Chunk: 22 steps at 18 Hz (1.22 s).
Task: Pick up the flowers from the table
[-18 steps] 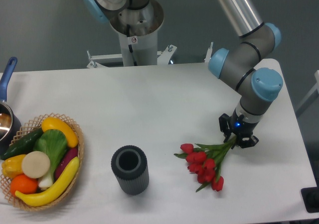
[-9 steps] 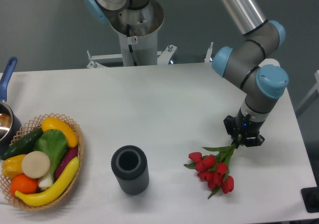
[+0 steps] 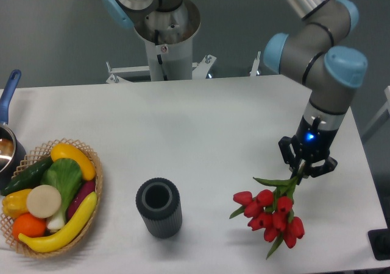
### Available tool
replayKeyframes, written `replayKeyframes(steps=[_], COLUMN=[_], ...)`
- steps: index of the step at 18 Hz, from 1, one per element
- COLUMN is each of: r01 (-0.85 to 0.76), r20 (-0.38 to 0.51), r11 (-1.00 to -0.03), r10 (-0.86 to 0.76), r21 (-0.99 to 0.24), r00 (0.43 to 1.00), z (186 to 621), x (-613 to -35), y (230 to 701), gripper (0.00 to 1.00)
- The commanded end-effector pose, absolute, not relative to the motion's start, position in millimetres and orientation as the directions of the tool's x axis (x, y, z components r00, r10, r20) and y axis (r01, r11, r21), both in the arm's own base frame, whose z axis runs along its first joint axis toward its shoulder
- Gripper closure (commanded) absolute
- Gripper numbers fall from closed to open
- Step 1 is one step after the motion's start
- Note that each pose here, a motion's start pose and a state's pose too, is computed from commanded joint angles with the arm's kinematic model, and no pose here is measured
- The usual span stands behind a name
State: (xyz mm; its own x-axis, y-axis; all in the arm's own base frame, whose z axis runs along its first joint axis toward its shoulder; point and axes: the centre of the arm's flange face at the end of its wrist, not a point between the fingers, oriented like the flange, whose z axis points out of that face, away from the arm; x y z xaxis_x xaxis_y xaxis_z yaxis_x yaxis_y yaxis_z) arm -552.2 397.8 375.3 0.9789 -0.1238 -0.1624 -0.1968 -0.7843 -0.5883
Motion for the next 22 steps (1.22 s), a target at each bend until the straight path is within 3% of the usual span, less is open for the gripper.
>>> replayKeyframes(steps=[5,8,16,22], r01=[-0.106,-0.019,-0.002,0.007], r20=[-0.067,0.010,0.031,0.037], r11=[-0.581,-0.479,-0.345,-0.335], r10=[-0.089,-0.058,-0.090,-0.082], r21=[-0.807,-0.877,-0.939,-0.942], r00=[0.994,0.998,0.995,0.996], z=[411.2,425.0,440.2,439.9], x=[-551.4,-558.6,-560.4,-564.0], y=[390.2,374.8,367.4,360.7], gripper=[0.94,0.94,0.94,0.94])
